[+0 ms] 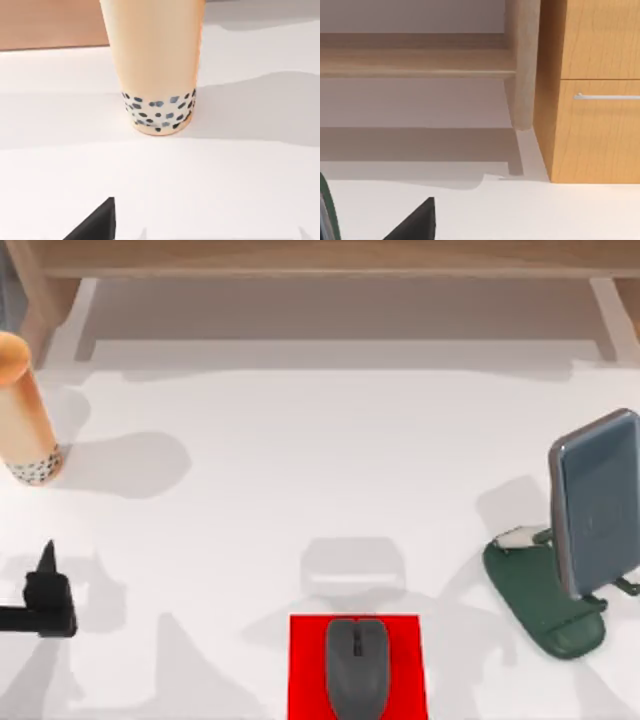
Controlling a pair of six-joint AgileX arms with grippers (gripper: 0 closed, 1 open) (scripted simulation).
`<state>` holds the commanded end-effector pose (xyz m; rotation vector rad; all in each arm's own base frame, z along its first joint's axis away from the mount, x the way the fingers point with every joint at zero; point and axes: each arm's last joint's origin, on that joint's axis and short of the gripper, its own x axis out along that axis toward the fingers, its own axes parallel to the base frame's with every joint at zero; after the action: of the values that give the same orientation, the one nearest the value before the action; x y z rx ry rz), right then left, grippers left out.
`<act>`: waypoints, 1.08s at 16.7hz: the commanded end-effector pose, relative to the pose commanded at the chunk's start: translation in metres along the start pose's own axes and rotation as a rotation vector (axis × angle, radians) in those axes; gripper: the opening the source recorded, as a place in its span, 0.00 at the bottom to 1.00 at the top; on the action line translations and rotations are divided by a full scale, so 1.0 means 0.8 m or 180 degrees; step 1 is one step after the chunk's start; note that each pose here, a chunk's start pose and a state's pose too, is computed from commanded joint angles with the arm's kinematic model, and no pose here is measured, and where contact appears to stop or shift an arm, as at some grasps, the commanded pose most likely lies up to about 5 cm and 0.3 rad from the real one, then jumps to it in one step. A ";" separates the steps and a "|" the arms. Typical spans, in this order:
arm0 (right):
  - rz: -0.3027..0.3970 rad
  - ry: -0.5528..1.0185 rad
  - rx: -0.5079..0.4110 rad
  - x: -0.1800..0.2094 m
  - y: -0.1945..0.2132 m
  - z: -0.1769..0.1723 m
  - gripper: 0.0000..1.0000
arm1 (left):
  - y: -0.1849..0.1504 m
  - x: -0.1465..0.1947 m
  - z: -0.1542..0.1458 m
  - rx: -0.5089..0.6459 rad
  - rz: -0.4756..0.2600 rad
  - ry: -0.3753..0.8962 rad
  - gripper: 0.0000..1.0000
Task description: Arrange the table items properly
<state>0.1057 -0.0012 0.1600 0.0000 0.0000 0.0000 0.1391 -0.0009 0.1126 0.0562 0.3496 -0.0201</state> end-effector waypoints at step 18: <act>0.0000 0.0000 0.0000 0.000 0.000 0.000 1.00 | 0.042 0.155 0.027 -0.0191 -0.0024 -0.0642 1.00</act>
<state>0.1057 -0.0012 0.1600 0.0000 0.0000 0.0000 0.2642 0.0303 0.0919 -0.0068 0.1486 -0.0224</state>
